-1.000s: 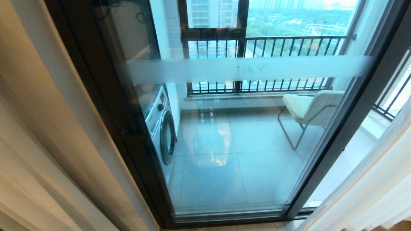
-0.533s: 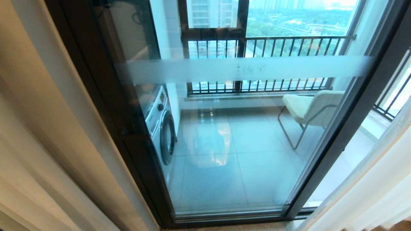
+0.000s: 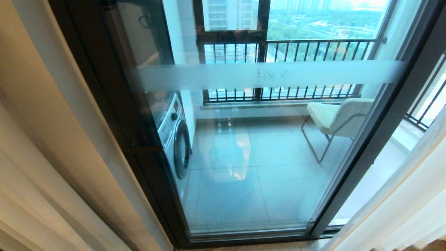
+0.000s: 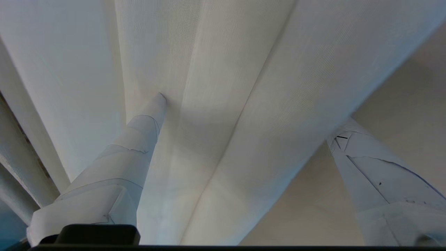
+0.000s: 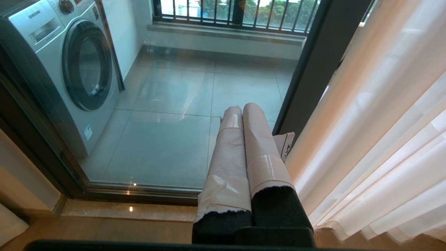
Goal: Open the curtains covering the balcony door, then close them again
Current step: Close the inner curtains on both sides
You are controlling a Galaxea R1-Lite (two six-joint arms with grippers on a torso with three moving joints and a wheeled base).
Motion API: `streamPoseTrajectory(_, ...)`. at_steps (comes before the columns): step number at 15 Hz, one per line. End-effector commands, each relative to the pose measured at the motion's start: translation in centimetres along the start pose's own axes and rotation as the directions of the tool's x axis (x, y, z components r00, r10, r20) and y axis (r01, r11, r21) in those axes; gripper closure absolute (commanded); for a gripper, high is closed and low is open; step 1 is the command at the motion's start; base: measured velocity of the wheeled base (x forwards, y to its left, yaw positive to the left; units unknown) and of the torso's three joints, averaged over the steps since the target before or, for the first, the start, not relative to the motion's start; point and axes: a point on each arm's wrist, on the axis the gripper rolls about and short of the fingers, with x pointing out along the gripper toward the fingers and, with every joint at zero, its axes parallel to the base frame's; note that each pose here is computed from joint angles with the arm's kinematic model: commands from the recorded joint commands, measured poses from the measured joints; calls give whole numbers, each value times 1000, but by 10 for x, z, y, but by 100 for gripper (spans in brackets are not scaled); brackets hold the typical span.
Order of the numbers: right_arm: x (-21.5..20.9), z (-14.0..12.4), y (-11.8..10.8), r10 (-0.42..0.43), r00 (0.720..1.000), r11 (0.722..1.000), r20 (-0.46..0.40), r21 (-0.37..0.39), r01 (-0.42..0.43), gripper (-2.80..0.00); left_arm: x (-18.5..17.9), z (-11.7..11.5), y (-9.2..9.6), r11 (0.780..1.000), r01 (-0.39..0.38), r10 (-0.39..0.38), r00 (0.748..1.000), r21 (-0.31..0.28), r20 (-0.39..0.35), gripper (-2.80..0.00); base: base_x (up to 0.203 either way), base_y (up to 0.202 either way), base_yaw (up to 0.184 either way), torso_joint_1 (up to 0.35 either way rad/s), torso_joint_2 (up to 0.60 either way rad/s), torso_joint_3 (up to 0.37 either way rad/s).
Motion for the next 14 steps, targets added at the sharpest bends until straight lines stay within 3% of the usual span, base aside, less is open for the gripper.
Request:
streamPoseTrajectory(1,0,0,0,1,1000,1000,-2,-2,-1,0,6,-3,2,1000,-19,19,1000,15,-7,-280,0,0,0,0,0,0)
streamPoseTrajectory(7,0,0,0,1,1000,1000,-2,0,-1,0,0,5,10,990,-96,92,995,104,39,-280,0,0,0,0,0,0)
streamPoseTrajectory(14,0,0,0,1,1000,1000,-2,-2,-1,0,2,7,16,987,-120,115,992,104,46,-280,0,0,0,0,0,0)
